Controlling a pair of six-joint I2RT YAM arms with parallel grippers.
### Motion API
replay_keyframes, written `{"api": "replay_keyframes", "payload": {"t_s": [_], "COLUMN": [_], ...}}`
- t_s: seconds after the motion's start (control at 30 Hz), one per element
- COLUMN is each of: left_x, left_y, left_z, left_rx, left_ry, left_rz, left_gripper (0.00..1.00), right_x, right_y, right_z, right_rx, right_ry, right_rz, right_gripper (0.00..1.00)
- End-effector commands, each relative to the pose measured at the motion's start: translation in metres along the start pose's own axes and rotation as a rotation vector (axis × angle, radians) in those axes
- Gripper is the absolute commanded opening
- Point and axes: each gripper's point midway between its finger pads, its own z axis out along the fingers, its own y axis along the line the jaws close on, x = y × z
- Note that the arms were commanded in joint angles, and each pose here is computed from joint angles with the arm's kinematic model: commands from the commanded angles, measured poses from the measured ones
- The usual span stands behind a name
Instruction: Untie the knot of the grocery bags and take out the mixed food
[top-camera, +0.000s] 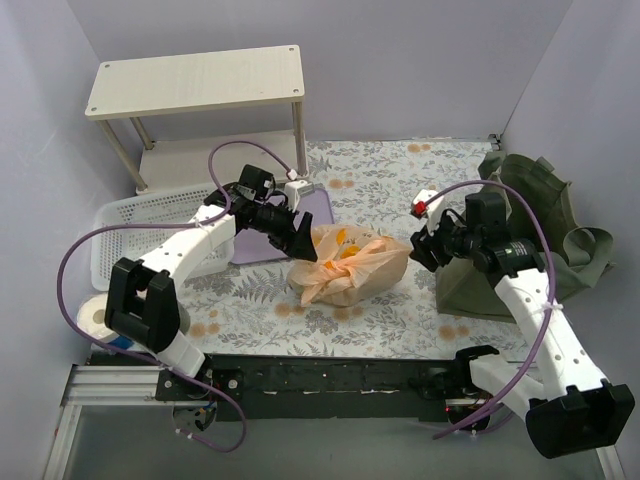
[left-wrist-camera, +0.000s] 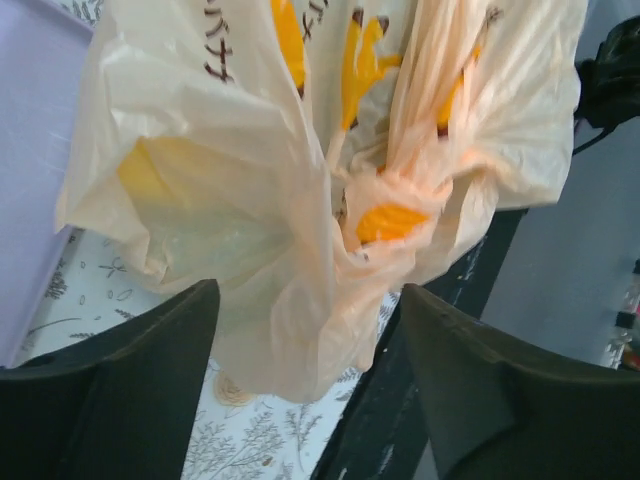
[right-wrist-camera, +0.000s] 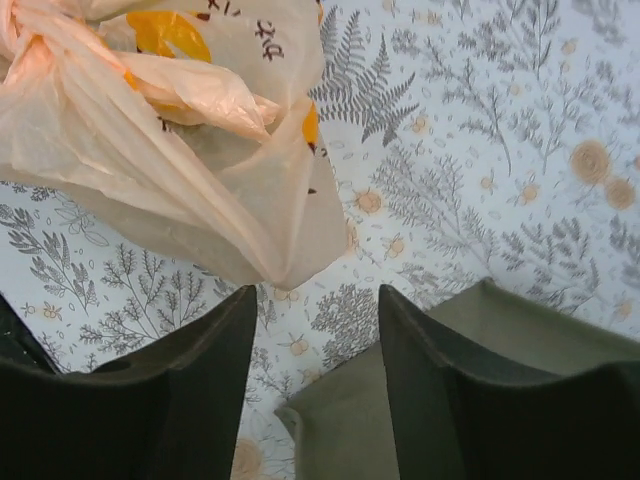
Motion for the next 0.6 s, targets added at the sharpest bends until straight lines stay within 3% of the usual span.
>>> {"api": "replay_keyframes", "payload": {"t_s": [0.0,0.13,0.27,0.47,0.53,0.57], "left_x": [-0.024,-0.048,-0.043,-0.014,-0.008,-0.003], "left_y": [-0.012,-0.012,0.0,0.021,0.024,0.025], "left_z": [-0.01,-0.01,0.0,0.014,0.016,0.017], "left_rx": [0.029,0.032,0.012,-0.046,-0.052,-0.046], "left_ry": [-0.053,-0.074,-0.033,0.019,0.031,0.042], "left_rz": [0.051,0.09,0.065,0.008,0.007,0.012], "left_gripper": [0.76,0.79,0.79,0.75,0.73,0.7], "right_x": [-0.06,-0.084,-0.091,-0.06,-0.056,-0.045], "right_y": [0.004,0.012,0.033,0.066,0.058,0.057], "right_z": [0.0,0.016,0.04,0.073,0.083,0.087], "right_rx": [-0.051,-0.113,-0.214,-0.316,-0.248,-0.221], "right_ry": [-0.11,-0.138,-0.144,-0.076,-0.065,-0.045], "right_rz": [-0.096,-0.146,-0.194,-0.194,-0.134,-0.106], "right_gripper": [0.7,0.76,0.77,0.79,0.77,0.67]}}
